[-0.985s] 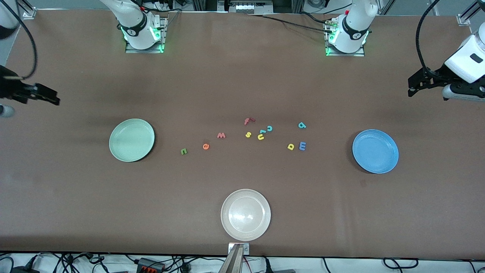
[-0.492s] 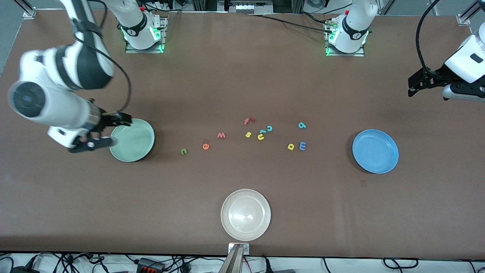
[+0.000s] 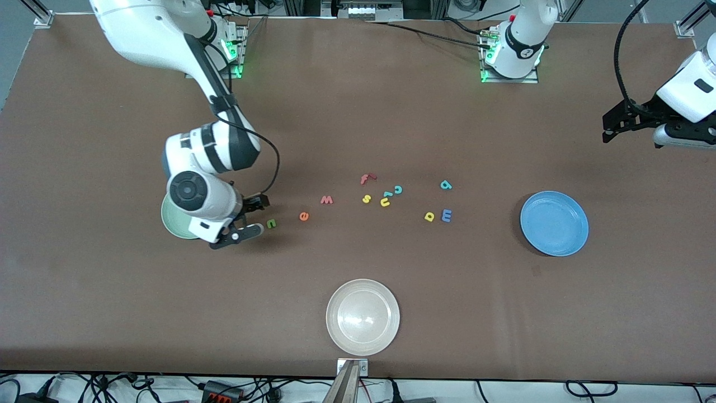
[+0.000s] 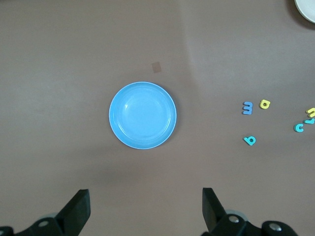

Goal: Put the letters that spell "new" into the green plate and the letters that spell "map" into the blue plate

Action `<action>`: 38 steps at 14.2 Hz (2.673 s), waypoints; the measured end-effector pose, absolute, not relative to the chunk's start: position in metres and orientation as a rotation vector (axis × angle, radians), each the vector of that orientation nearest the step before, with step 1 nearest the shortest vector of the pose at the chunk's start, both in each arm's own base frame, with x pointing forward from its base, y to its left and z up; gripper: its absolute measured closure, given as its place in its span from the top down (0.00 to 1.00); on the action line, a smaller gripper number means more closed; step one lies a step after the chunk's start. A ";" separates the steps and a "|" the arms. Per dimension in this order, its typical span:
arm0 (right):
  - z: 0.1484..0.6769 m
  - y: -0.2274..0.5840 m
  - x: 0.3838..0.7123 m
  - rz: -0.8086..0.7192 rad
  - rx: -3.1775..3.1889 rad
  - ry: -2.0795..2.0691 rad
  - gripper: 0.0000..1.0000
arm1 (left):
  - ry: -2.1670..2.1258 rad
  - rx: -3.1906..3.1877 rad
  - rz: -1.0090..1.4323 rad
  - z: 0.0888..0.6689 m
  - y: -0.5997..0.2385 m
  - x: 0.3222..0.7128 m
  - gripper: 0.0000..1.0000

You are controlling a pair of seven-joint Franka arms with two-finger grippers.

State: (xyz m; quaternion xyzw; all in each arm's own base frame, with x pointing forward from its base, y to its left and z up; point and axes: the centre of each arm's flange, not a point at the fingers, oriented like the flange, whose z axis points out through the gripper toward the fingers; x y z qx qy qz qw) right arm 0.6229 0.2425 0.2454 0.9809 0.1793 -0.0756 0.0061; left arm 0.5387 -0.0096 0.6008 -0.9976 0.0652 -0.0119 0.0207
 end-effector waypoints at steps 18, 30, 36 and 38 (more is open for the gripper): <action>0.179 0.281 0.615 -0.122 3.061 0.617 0.60 | 0.210 -3.093 -0.037 0.601 -0.012 0.539 1.00; 0.184 0.269 0.624 -0.110 3.062 0.568 0.26 | 0.210 -3.093 -0.037 0.601 -0.012 0.539 1.00; 0.267 0.117 0.649 -0.306 3.101 0.222 0.26 | 0.212 -3.092 -0.037 0.601 -0.013 0.539 1.00; 0.261 0.085 0.632 -0.376 3.095 0.152 0.26 | 0.212 -3.092 -0.037 0.601 -0.013 0.539 1.00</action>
